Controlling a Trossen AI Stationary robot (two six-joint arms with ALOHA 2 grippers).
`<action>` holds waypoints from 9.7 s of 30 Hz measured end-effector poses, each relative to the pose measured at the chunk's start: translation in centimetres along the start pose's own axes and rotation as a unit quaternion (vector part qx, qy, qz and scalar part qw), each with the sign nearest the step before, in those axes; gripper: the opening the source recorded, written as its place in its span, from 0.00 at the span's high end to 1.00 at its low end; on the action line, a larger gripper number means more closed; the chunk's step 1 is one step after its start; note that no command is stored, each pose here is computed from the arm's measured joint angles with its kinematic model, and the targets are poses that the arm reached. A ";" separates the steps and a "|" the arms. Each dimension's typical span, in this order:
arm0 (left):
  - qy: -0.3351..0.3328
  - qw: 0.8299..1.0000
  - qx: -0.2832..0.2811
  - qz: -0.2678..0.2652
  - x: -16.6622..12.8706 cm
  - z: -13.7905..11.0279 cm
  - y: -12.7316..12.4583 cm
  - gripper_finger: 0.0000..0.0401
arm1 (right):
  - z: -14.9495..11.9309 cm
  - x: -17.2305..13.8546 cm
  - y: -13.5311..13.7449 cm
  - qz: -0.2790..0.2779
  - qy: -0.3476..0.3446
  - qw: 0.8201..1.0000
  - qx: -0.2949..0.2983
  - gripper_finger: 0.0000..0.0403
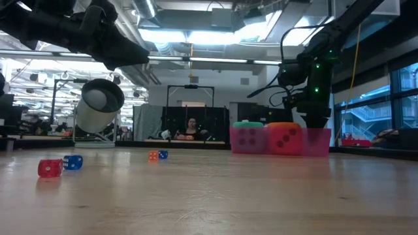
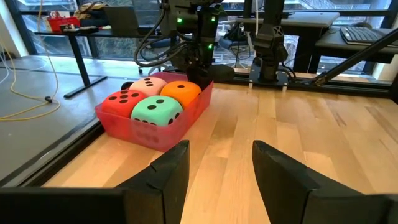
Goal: Pick & Place Dice
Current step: Put the small yellow dice into the red bin, then put the bottom small blue dice into the red bin
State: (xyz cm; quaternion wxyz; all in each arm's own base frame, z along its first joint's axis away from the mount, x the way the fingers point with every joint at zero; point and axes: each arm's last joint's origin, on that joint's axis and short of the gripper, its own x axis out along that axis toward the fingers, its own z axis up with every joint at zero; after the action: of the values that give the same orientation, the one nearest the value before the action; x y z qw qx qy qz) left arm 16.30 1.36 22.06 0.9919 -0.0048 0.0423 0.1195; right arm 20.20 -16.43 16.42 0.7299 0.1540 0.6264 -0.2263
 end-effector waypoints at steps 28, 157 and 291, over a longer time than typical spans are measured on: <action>0.002 0.999 0.010 0.031 0.0 0.0 0.2 0.58 | -0.9 -9.9 0.3 0.057 -0.296 0.952 0.048 0.53; 0.232 0.944 -0.019 -0.233 0.5 -13.8 -15.0 0.90 | -4.7 -4.6 32.5 0.290 -0.618 0.729 -0.057 0.53; 0.086 0.949 0.299 -0.051 8.5 4.5 -11.1 0.72 | 5.3 -2.6 23.0 0.508 -0.462 0.726 -0.022 0.86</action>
State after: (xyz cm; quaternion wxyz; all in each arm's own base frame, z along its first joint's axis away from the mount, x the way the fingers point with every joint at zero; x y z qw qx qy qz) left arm 27.49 -7.31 25.82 0.9451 0.2800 0.1609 0.0497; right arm 36.47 0.79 18.49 0.9381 0.3093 0.0440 0.1494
